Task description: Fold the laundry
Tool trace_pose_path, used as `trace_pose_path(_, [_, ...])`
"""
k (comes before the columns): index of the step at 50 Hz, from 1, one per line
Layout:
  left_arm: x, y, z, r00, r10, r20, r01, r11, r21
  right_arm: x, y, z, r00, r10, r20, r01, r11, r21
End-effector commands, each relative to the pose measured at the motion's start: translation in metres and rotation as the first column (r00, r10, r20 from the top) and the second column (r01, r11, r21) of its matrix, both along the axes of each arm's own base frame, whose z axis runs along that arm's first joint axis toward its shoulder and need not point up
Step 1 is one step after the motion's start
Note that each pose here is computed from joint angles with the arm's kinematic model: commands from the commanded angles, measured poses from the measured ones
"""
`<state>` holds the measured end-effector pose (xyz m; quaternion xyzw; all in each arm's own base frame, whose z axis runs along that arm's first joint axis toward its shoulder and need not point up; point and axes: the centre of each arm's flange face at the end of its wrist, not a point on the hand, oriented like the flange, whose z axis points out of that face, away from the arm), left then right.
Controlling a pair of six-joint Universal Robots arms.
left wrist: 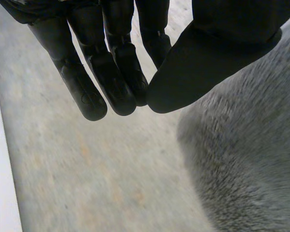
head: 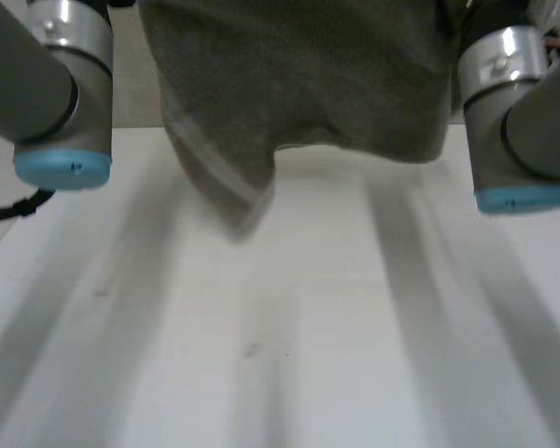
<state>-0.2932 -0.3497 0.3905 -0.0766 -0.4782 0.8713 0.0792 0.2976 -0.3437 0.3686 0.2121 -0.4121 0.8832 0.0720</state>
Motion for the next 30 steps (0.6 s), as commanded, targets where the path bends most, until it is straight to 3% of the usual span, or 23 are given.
trace_pose_path(1, [0.004, 0.045, -0.117, 0.981, -0.091, 0.171, 0.029, 0.943, 0.332, 0.007, 0.036, -0.100, 0.958, 0.195, -0.210, -0.102, 0.917, 0.386])
trace_pose_path(2, [0.009, 0.055, -0.142, 0.975, -0.105, 0.197, 0.018, 0.917, 0.398, 0.004, 0.044, -0.117, 0.948, 0.218, -0.232, -0.089, 0.881, 0.465])
trace_pose_path(3, [0.009, 0.055, -0.142, 0.975, -0.105, 0.197, 0.018, 0.917, 0.399, 0.004, 0.044, -0.117, 0.948, 0.218, -0.232, -0.089, 0.880, 0.466])
trace_pose_path(5, [0.018, 0.075, -0.186, 0.959, -0.138, 0.247, -0.010, 0.856, 0.518, -0.007, 0.060, -0.153, 0.927, 0.262, -0.267, -0.044, 0.786, 0.617])
trace_pose_path(6, [0.018, 0.075, -0.186, 0.959, -0.138, 0.247, -0.010, 0.855, 0.518, -0.007, 0.060, -0.153, 0.927, 0.262, -0.267, -0.044, 0.785, 0.617])
trace_pose_path(8, [0.026, 0.097, -0.220, 0.941, -0.177, 0.287, -0.037, 0.793, 0.608, -0.017, 0.081, -0.183, 0.900, 0.311, -0.306, 0.010, 0.687, 0.727])
trace_pose_path(13, [0.030, 0.119, -0.238, 0.926, -0.216, 0.308, -0.045, 0.749, 0.661, -0.028, 0.104, -0.205, 0.867, 0.359, -0.345, 0.061, 0.612, 0.789])
trace_pose_path(15, [0.030, 0.120, -0.239, 0.926, -0.218, 0.309, -0.044, 0.748, 0.662, -0.029, 0.108, -0.204, 0.865, 0.363, -0.347, 0.058, 0.615, 0.786])
trace_pose_path(17, [0.030, 0.120, -0.237, 0.927, -0.217, 0.307, -0.042, 0.752, 0.658, -0.030, 0.110, -0.190, 0.870, 0.352, -0.345, 0.043, 0.643, 0.765])
trace_pose_path(19, [0.030, 0.117, -0.231, 0.930, -0.208, 0.302, -0.038, 0.764, 0.644, -0.031, 0.117, -0.155, 0.884, 0.328, -0.334, 0.001, 0.712, 0.703])
trace_pose_path(22, [0.030, 0.111, -0.215, 0.940, -0.188, 0.285, -0.024, 0.796, 0.604, -0.032, 0.120, -0.143, 0.889, 0.318, -0.331, -0.009, 0.734, 0.679])
trace_pose_path(30, [0.007, 0.098, -0.180, 0.932, -0.270, 0.242, 0.114, 0.851, 0.512, -0.035, 0.136, -0.099, 0.898, 0.294, -0.327, -0.049, 0.805, 0.591])
